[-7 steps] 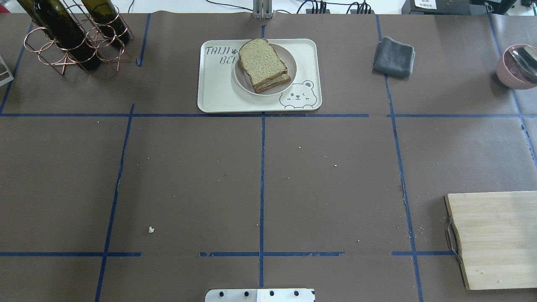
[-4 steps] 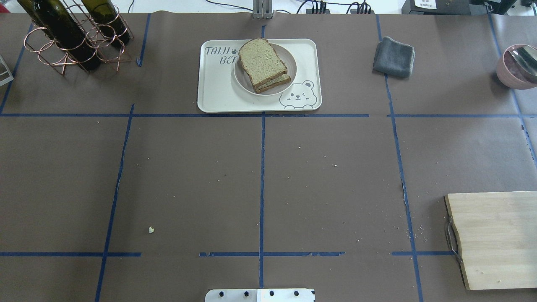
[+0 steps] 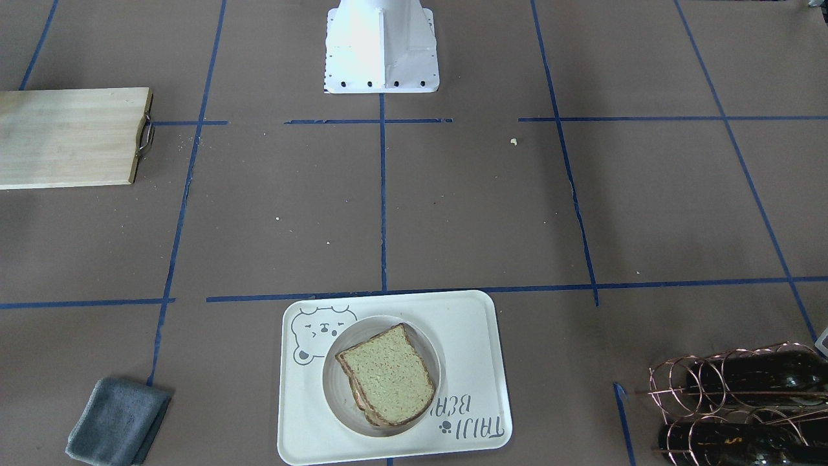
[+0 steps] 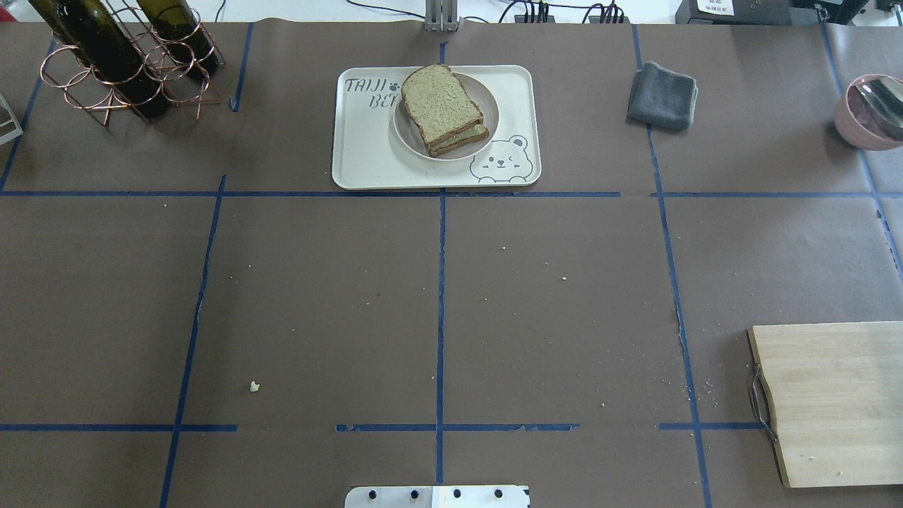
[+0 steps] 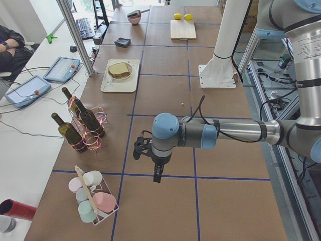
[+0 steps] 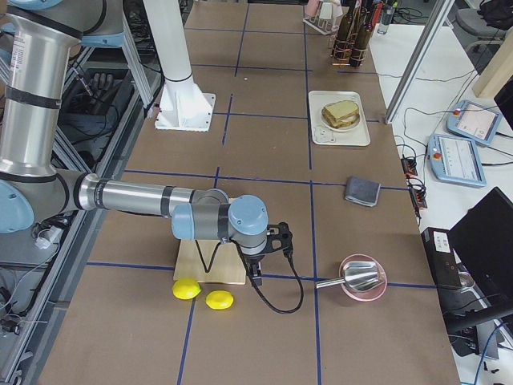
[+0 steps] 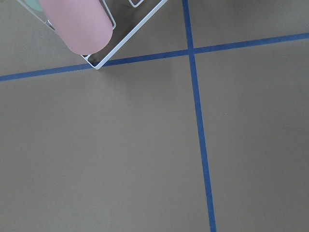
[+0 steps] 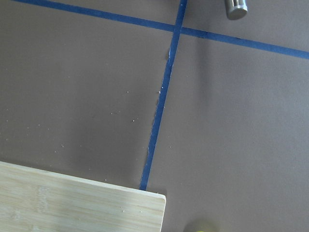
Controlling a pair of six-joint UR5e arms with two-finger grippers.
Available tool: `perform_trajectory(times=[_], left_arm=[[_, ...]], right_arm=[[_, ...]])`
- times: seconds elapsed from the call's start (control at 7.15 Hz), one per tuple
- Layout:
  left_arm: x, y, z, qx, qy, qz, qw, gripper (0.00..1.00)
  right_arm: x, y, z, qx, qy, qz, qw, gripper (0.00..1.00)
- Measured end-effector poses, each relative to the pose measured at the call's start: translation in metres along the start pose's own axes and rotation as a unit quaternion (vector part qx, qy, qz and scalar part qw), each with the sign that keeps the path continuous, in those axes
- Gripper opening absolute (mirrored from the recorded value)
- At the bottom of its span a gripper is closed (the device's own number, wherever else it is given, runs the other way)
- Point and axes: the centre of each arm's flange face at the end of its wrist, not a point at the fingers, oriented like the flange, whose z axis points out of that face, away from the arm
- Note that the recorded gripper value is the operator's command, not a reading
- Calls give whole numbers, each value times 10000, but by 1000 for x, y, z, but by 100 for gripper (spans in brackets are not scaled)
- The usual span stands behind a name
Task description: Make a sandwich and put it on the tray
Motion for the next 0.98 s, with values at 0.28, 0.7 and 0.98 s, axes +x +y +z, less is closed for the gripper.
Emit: perform_trajectory(times=[0.28, 0.7, 0.98], left_arm=[[2, -2, -2, 30, -6, 33, 10000, 100], [2, -3, -3, 47, -4, 49, 10000, 100], [3, -5, -3, 66, -5, 76, 9999, 100]], right_arm=[[0, 0, 0, 2, 2, -8, 10000, 100], [-1, 0, -1, 11, -1, -19, 10000, 100], [-1, -1, -1, 12, 2, -25, 10000, 100]])
